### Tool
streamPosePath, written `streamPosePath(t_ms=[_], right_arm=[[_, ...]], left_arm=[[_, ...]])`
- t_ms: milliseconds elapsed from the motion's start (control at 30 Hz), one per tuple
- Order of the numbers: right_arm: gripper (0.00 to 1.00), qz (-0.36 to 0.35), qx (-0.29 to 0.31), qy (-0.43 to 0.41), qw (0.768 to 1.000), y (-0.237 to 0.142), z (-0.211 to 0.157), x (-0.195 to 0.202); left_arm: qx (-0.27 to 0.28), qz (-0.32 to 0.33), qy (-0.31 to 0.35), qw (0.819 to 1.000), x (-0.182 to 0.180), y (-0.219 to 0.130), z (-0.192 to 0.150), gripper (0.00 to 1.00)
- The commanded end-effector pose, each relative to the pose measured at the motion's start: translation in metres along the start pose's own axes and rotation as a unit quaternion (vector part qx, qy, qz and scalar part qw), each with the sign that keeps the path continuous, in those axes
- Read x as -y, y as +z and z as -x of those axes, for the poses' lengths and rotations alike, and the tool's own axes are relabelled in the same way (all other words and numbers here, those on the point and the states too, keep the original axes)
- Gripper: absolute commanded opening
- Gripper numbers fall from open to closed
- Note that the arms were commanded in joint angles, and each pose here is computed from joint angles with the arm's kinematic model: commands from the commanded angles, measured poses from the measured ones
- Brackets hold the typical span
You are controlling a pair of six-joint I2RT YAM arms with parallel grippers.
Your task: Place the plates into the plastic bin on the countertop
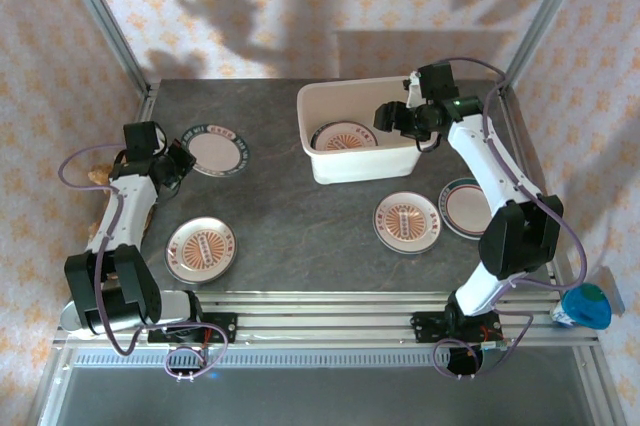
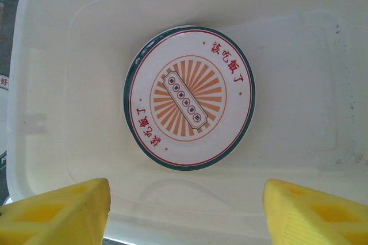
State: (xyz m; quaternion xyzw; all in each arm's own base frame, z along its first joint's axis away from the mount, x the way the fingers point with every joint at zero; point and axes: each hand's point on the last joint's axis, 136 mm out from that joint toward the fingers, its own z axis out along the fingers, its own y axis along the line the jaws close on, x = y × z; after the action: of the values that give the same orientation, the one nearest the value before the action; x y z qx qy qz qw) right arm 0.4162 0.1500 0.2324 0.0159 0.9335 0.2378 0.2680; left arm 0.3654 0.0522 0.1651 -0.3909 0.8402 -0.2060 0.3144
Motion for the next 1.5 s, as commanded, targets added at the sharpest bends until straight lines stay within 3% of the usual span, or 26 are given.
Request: streamPosePath(t_ms=[0,333,533,767,1000,1467], right_arm=[[0.70,0.025,0.019,0.003,1.000,-0.012,0.005,-0.013],[0.70,0.061,0.028,0.006,0.998,-0.017,0.016,-0.030],[0.68,0.120,0.038,-0.003,0.992,-0.027,0.030,-0.057],[0.67,0.213,0.049,-0.026,0.975,-0.046,0.042,-0.095],[0.65,0.239,0.055,-0.031,0.969,-0.047,0.047,-0.102],[0.54,0.262,0.069,0.002,0.963,-0.037,0.051,-0.102]], left_arm=[[0.019,-0.057,0.009,0.998,0.038,-0.023,0.013,0.00],[0.038,-0.159,0.036,0.986,0.122,-0.053,0.031,0.00],[0.035,-0.233,0.054,0.970,0.180,-0.071,0.030,0.00],[-0.004,-0.305,0.076,0.949,0.237,-0.074,0.005,0.00],[-0.045,-0.347,0.103,0.931,0.283,-0.072,-0.034,0.00],[-0.085,-0.379,0.124,0.913,0.323,-0.066,-0.074,0.00]])
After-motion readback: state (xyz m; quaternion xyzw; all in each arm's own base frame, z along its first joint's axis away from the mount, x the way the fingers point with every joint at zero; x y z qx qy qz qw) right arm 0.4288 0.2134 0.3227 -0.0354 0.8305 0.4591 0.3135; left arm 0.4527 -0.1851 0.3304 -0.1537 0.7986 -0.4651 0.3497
